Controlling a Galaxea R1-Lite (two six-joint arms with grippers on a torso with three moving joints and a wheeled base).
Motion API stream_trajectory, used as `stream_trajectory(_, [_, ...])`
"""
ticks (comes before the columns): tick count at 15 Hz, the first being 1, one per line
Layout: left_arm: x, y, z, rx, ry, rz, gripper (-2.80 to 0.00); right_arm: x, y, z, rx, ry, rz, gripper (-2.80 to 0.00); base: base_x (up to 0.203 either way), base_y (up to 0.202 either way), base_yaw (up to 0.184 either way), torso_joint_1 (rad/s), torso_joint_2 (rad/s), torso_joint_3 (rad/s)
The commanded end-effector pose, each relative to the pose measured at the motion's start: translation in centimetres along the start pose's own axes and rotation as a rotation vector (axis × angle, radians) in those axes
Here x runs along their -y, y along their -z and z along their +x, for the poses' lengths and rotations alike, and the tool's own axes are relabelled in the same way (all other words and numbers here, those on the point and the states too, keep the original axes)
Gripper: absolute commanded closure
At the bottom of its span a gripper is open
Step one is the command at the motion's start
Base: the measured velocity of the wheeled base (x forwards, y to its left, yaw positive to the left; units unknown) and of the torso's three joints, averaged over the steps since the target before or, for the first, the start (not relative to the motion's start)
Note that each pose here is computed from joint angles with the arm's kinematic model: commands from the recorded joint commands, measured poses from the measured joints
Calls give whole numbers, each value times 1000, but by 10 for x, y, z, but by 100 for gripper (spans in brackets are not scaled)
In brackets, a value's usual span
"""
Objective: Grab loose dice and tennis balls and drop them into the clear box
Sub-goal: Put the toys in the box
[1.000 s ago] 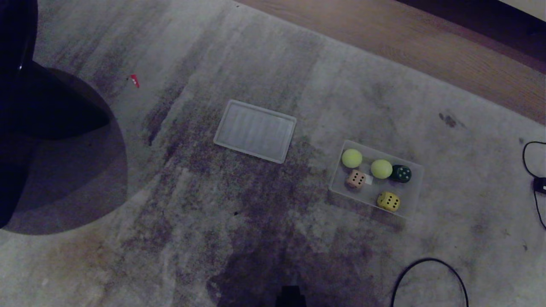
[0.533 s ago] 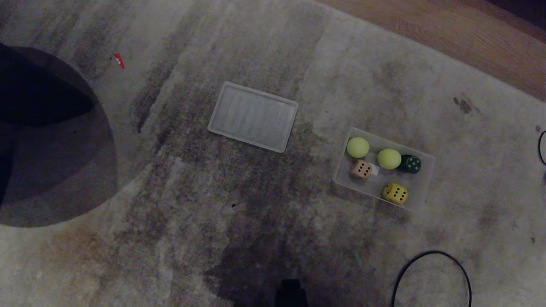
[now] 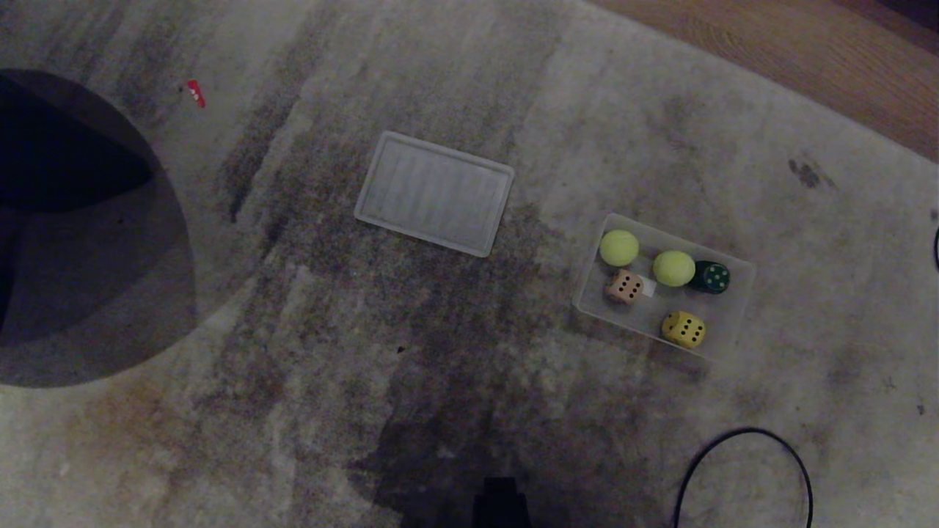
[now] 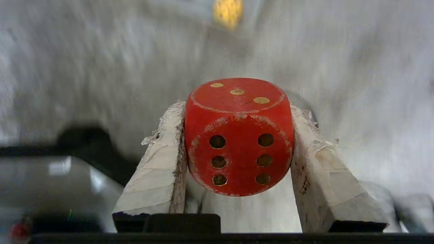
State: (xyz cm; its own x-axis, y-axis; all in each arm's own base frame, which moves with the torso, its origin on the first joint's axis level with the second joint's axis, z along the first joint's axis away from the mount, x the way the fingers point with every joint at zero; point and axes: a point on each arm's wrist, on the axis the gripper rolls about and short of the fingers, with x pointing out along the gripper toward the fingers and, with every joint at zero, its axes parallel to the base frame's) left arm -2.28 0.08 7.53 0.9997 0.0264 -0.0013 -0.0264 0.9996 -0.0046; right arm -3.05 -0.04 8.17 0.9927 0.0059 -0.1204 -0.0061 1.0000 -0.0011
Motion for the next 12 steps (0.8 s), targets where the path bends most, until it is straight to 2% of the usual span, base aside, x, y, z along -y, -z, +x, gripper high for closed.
stream_trajectory(1, [0,0,0,-3,0,-3,0,0,-24,4,-42,4,11,0,0,0,0,0,0,0])
stream_trajectory(4, [0,0,0,-3,0,-3,0,0,-67,39,-196,19,115,0,0,0,0,0,0,0])
stream_trajectory(6, [0,0,0,-3,0,-3,0,1,-89,80,-254,50,157,0,0,0,0,0,0,0])
stream_trajectory(9, [0,0,0,-3,-1,-3,0,2,-105,157,-267,102,214,0,0,0,0,0,0,0])
stream_trajectory(12, [0,0,0,-3,0,-3,0,3,-107,235,-238,137,314,0,0,0,0,0,0,0])
